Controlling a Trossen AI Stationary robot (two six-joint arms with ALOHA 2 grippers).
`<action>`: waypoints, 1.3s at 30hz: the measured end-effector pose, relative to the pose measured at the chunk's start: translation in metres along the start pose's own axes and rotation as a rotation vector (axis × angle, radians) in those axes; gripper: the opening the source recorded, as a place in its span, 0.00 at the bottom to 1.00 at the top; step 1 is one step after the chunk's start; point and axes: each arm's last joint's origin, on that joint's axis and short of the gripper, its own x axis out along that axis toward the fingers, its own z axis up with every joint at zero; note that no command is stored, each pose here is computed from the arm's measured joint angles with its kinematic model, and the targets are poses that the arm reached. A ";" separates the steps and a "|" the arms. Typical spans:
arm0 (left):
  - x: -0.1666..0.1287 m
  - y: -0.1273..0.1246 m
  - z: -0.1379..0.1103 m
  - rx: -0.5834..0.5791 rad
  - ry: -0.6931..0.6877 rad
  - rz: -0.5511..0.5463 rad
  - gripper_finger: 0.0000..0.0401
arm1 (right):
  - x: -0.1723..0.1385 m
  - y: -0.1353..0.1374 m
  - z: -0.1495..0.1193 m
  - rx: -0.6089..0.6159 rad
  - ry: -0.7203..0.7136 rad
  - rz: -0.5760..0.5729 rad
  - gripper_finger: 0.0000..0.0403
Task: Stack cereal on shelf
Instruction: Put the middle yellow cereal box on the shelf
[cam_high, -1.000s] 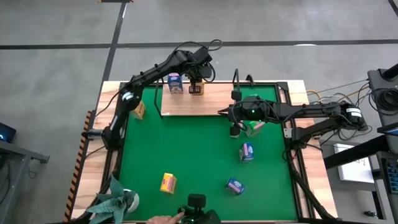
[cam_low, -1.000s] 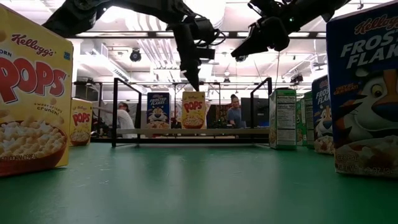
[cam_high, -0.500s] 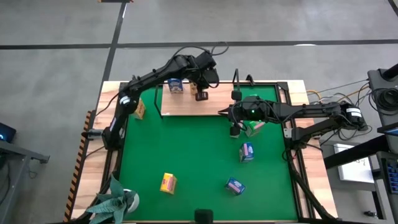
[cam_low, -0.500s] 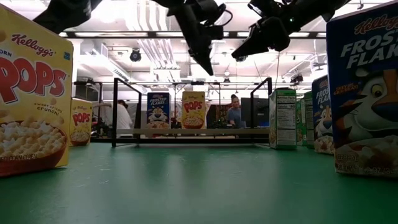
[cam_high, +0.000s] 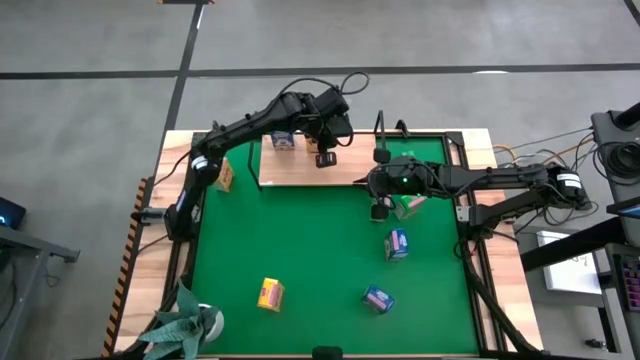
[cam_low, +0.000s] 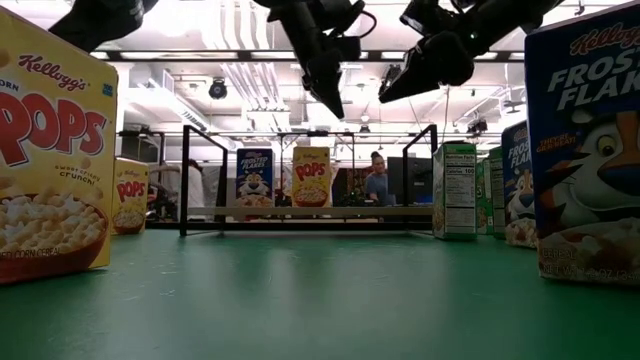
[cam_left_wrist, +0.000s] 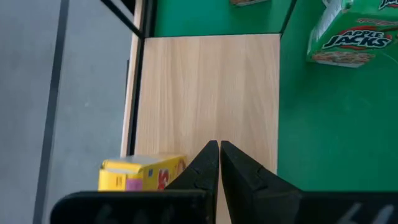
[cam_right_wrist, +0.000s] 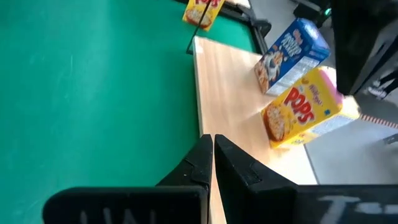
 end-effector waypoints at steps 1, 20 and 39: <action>-0.002 -0.001 -0.001 -0.001 0.001 0.000 0.00 | 0.000 0.000 -0.001 0.007 0.008 0.003 0.02; 0.010 -0.019 -0.080 -0.061 -0.091 0.256 0.00 | 0.000 0.003 -0.004 0.112 0.045 0.020 0.02; 0.039 -0.017 -0.093 -0.170 -0.065 0.305 0.00 | 0.000 0.003 -0.003 0.071 0.035 0.017 0.02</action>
